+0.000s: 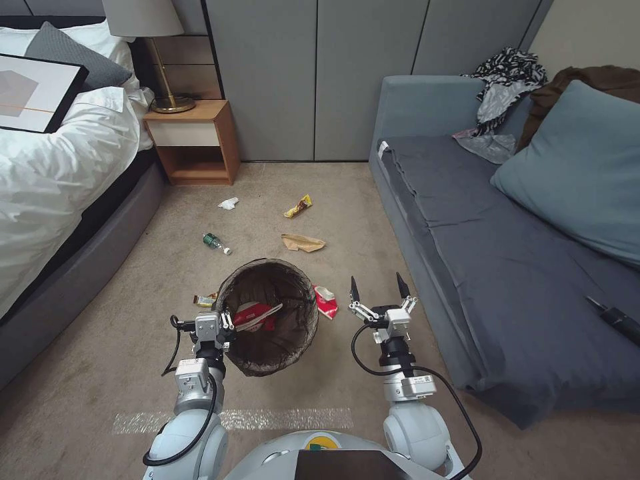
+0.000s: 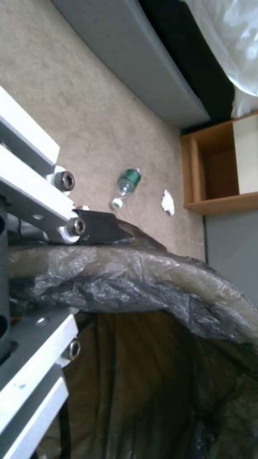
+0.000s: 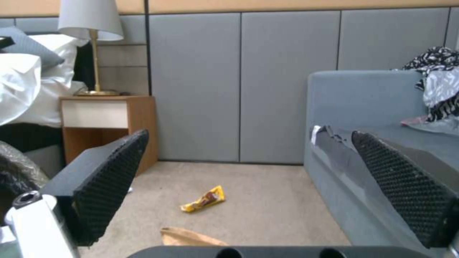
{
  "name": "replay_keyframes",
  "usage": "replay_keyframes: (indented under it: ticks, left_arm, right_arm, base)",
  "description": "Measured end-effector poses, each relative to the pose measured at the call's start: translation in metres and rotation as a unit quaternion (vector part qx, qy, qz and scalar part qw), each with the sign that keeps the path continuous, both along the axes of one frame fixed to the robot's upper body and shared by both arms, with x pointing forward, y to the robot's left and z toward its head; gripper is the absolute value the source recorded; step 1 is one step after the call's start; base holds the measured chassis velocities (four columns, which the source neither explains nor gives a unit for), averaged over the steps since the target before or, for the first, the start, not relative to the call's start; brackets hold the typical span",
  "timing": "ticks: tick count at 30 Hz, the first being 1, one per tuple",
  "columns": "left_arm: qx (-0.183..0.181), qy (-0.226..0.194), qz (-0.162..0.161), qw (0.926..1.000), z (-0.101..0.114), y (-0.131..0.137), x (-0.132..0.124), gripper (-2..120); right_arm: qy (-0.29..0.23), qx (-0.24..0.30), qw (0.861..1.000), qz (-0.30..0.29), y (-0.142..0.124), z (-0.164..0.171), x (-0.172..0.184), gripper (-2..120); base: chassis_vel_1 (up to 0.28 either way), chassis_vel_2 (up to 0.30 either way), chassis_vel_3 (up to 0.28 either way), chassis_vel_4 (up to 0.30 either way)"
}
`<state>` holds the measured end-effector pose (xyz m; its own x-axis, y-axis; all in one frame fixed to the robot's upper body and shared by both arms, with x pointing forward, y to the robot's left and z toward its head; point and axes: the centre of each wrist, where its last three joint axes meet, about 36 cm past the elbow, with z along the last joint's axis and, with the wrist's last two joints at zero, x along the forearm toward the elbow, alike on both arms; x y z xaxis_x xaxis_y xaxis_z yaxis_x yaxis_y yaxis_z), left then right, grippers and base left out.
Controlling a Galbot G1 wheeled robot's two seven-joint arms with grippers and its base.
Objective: Pick up the trash bin, then pick up the garbage from the floor and place it into the trash bin.
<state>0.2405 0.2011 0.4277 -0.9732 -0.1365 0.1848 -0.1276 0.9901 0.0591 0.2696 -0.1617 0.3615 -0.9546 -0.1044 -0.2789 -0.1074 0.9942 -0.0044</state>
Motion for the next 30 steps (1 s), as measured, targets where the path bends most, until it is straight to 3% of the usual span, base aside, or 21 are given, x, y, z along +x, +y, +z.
replay_keyframes:
  ticks: [30]
  left_arm:
    - [0.006, -0.004, 0.004, 1.0000, 0.0022, 0.0037, 0.0005, 3]
  right_arm:
    - [-0.011, -0.008, 1.000, 0.007, -0.0009, -0.0001, 0.0007, 100]
  base:
    - [-0.131, 0.129, 0.135, -0.140]
